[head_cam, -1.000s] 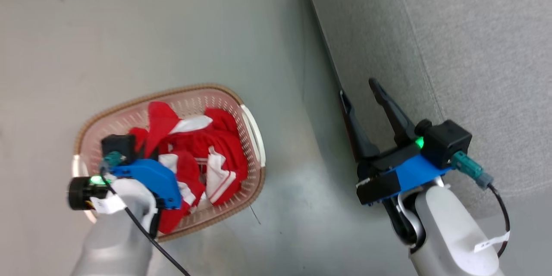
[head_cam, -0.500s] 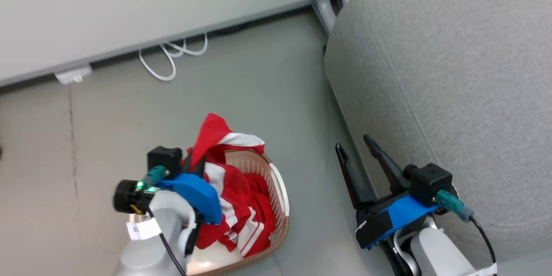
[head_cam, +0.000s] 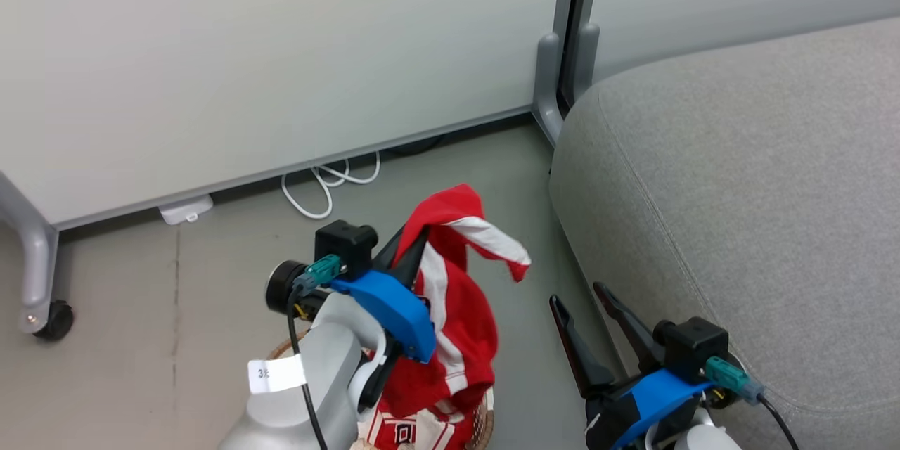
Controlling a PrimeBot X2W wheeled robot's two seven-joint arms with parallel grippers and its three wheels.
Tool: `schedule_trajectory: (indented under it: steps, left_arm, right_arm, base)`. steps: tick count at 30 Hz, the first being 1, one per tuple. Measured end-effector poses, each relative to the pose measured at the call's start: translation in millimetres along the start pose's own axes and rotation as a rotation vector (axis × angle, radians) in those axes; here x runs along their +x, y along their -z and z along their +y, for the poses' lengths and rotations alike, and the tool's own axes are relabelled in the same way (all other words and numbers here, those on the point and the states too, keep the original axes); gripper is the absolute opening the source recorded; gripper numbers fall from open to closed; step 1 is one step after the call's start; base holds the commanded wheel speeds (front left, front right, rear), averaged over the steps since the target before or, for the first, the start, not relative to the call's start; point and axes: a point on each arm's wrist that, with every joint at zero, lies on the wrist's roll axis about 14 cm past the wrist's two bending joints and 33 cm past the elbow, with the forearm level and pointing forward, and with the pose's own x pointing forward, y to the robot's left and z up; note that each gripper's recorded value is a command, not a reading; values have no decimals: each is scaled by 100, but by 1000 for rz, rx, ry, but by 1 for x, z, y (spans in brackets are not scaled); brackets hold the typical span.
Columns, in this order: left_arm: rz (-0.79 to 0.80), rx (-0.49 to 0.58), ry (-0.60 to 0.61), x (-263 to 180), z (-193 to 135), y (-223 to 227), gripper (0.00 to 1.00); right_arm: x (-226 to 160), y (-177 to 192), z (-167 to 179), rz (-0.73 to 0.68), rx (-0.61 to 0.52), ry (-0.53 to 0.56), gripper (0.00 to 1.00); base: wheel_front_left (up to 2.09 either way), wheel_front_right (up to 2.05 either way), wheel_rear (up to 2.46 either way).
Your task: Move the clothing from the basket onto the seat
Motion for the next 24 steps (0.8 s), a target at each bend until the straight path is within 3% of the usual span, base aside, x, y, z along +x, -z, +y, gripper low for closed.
schedule_trajectory:
  steps: [12, 24]
  left_arm:
    - [-92, 42, 119, 12, -42, -58, 0]
    - [-90, 53, 158, 17, -59, -70, 0]
  right_arm:
    - [-7, -7, 13, -10, -5, -32, 100]
    - [-8, -8, 19, -3, -6, -48, 100]
  base:
    - [0, 0, 0]
    - [0, 0, 0]
